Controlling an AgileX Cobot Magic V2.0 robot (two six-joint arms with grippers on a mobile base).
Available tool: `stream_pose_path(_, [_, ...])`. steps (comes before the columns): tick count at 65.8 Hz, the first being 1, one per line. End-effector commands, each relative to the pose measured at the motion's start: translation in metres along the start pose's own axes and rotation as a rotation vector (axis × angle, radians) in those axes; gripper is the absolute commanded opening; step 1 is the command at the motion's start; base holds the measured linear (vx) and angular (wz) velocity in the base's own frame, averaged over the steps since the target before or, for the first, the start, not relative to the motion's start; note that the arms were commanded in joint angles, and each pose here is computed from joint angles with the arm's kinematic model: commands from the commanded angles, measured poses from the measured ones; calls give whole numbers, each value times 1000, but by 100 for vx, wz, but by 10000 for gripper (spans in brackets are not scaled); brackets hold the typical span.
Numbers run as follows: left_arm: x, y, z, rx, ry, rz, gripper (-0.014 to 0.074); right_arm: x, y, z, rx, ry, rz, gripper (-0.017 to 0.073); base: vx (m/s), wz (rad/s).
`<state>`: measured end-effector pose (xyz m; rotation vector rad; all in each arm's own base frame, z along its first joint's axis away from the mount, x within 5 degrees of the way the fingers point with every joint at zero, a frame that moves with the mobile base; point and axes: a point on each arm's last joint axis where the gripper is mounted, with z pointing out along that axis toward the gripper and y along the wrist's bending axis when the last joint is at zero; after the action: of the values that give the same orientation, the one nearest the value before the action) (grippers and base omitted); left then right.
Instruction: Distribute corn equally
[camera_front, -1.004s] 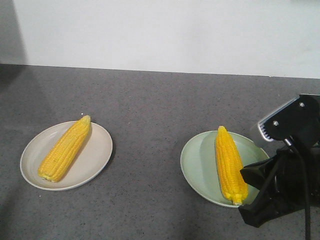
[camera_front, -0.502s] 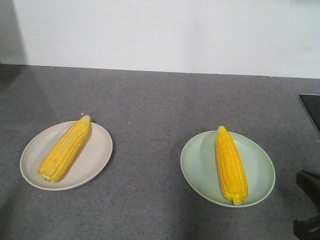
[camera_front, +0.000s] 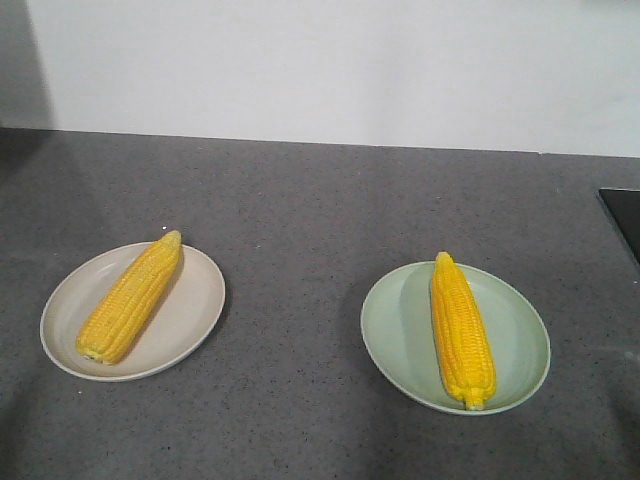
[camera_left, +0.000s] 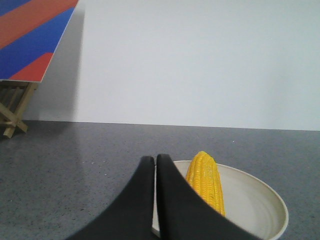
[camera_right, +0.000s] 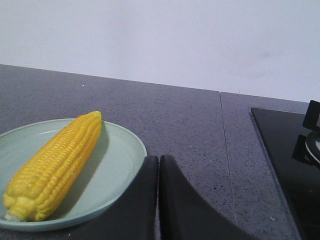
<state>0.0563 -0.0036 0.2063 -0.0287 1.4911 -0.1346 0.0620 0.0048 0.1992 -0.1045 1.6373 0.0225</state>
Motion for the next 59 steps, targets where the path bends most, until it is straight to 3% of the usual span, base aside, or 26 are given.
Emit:
stream_pose_path(1, [-3,0,-1,7,-82,-8,-8,-7,0,-2,7,-106,19,-1,0,0])
stream_pose_path(9, [-3,0,-1,7,-82,-8,-8,0,0,-4,6,-113,44,-1,0,0])
stream_pose_path(51, [-3,0,-1,7,-82,-8,-8,0,0,-5,5,-120,41,-1,0,0])
stream_pose_path(59, [-3,0,-1,7,-82,-8,-8,0,-2,-5,47,-118,41,-1,0,0])
